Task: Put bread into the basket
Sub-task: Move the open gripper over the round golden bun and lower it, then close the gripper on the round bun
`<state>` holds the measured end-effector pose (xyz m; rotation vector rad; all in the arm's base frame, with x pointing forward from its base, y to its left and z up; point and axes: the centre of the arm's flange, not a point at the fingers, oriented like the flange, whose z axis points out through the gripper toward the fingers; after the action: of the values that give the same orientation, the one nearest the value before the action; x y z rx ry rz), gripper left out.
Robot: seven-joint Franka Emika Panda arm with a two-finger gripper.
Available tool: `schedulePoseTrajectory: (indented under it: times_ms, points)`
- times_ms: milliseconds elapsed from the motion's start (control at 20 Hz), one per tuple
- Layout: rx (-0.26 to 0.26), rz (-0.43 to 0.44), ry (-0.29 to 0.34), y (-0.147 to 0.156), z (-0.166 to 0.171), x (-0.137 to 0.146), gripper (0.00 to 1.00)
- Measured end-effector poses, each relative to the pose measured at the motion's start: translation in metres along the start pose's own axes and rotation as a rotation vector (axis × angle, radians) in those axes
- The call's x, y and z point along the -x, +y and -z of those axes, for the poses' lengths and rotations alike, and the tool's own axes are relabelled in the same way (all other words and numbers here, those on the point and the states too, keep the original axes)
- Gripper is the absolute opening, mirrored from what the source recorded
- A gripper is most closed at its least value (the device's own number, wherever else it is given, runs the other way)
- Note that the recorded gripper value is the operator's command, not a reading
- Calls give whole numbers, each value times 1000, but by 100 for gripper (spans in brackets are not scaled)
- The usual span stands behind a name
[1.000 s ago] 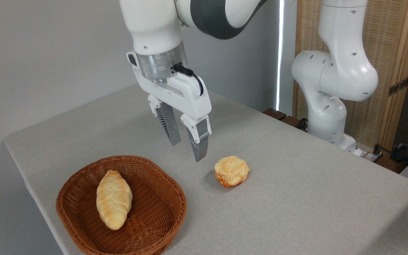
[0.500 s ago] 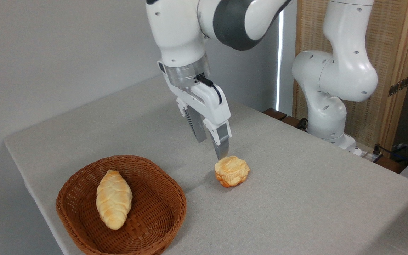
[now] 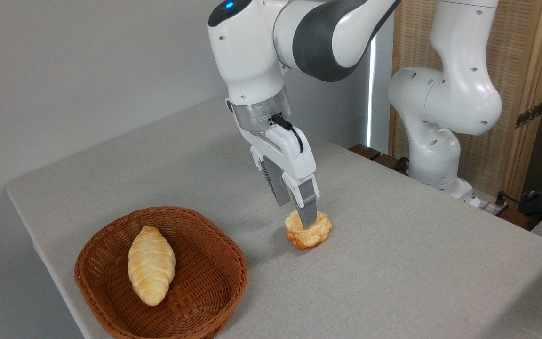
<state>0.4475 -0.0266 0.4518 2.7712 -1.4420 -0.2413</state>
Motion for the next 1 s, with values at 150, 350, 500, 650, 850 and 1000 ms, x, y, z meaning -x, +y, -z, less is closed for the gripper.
schedulePoseTrajectory:
  times_ms: [150, 350, 500, 650, 850, 1000]
  points:
    - [4, -5, -19, 1, -7, 2, 100]
    - [6, -12, -25, 3, -11, 1, 100]
    - [-2, -19, -20, 5, -15, -1, 100]
    - [-6, -26, -20, 7, -19, -3, 100]
    - [-19, -40, -44, 8, -23, -3, 99]
    - [-26, -60, -70, 12, -28, -4, 86]
